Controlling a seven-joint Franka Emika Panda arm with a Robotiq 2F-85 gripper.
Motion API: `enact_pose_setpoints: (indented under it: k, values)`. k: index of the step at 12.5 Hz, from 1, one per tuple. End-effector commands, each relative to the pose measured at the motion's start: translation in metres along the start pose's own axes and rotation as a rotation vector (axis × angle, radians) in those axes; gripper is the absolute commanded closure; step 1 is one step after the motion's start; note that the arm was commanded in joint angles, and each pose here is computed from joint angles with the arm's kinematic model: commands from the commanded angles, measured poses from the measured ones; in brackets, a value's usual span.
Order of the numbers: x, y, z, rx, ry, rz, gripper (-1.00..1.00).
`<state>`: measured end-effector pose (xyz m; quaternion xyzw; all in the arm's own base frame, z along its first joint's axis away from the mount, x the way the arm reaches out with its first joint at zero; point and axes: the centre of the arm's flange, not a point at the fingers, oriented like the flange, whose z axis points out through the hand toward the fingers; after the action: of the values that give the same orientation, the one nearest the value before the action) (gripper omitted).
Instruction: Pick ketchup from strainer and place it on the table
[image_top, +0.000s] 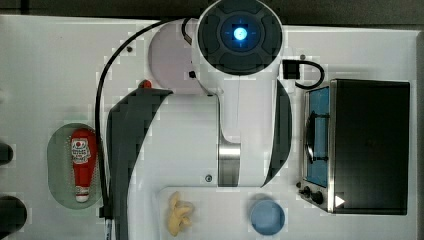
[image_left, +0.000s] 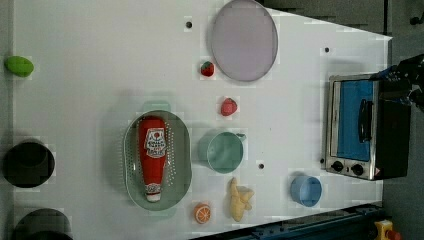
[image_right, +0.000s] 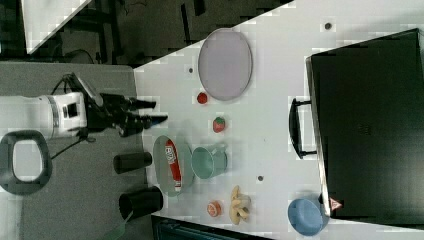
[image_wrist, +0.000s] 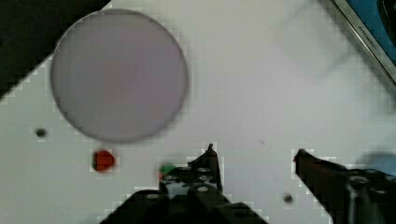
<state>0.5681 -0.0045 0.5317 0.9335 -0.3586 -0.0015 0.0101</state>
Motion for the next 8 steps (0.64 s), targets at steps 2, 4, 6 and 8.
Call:
enact_pose_setpoints:
  k: [2,4,6,8]
  values:
    - [-0.066,0.080,-0.057,0.018,-0.040,0.095,-0.80]
    - [-0.077,0.056,-0.050,0.026,-0.051,0.052,-1.00]
    - [-0.100,0.019,-0.040,0.026,-0.052,-0.024,-1.00]
    - [-0.130,-0.018,-0.026,0.005,-0.053,-0.115,-1.00]
